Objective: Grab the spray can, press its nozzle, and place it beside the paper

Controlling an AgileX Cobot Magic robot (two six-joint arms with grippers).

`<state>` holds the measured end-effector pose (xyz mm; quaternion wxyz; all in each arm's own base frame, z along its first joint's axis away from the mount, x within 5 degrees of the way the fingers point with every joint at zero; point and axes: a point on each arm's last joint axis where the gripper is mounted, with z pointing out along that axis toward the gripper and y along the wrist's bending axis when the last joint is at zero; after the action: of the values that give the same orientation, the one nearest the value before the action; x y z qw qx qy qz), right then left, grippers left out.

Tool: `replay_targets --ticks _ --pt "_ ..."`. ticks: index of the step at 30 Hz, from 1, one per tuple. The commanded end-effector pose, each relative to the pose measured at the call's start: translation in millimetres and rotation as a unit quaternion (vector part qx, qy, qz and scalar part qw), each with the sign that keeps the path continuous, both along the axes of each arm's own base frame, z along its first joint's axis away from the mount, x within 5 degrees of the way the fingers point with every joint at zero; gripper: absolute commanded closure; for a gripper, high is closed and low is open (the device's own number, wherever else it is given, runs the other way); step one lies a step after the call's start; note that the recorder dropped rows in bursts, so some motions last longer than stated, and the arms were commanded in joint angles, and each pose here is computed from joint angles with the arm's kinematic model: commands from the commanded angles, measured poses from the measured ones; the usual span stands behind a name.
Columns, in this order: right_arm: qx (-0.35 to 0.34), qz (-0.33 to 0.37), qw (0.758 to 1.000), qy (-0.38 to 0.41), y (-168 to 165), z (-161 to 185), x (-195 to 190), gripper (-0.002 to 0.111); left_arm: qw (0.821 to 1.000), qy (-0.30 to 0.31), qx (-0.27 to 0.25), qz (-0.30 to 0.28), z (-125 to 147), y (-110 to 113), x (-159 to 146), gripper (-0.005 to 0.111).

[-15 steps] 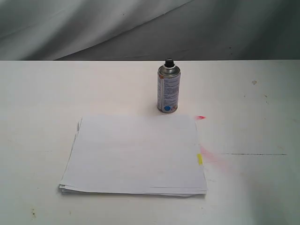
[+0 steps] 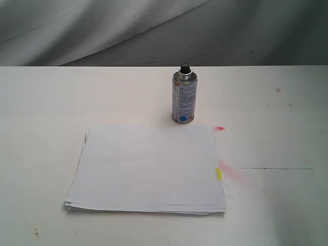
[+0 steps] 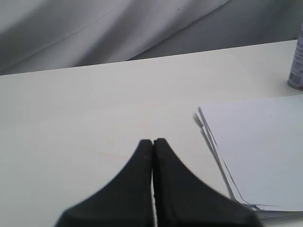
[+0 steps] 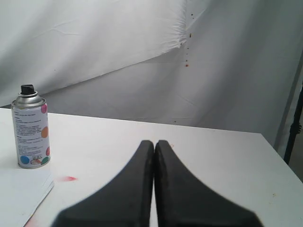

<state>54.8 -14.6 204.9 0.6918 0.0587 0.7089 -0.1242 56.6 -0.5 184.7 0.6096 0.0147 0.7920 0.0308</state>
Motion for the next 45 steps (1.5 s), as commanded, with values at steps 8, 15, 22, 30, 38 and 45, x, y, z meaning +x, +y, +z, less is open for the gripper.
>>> replay_targets --ticks 8,15,22,30,38,45 --pt "0.002 -0.004 1.000 -0.003 0 0 0 0.108 1.000 -0.002 -0.005 -0.001 -1 0 0 0.107" --pt "0.004 -0.004 1.000 0.005 0 -2 0 0.108 1.000 -0.002 -0.005 -0.001 -1 0 0 0.107" --pt "0.002 -0.003 1.000 -0.017 0 47 0 0.108 1.000 -0.002 -0.005 -0.001 -1 0 0 0.107" --pt "0.016 -0.001 0.998 0.068 -16 92 59 0.108 1.000 -0.002 -0.005 -0.001 -1 0 0 0.107" --pt "0.007 0.197 0.980 0.034 41 77 149 0.108 1.000 -0.002 -0.005 -0.001 -1 0 0 0.107" --pt "0.011 0.238 0.970 0.050 70 19 218 0.108 1.000 -0.002 -0.005 -0.001 -1 0 0 0.107"
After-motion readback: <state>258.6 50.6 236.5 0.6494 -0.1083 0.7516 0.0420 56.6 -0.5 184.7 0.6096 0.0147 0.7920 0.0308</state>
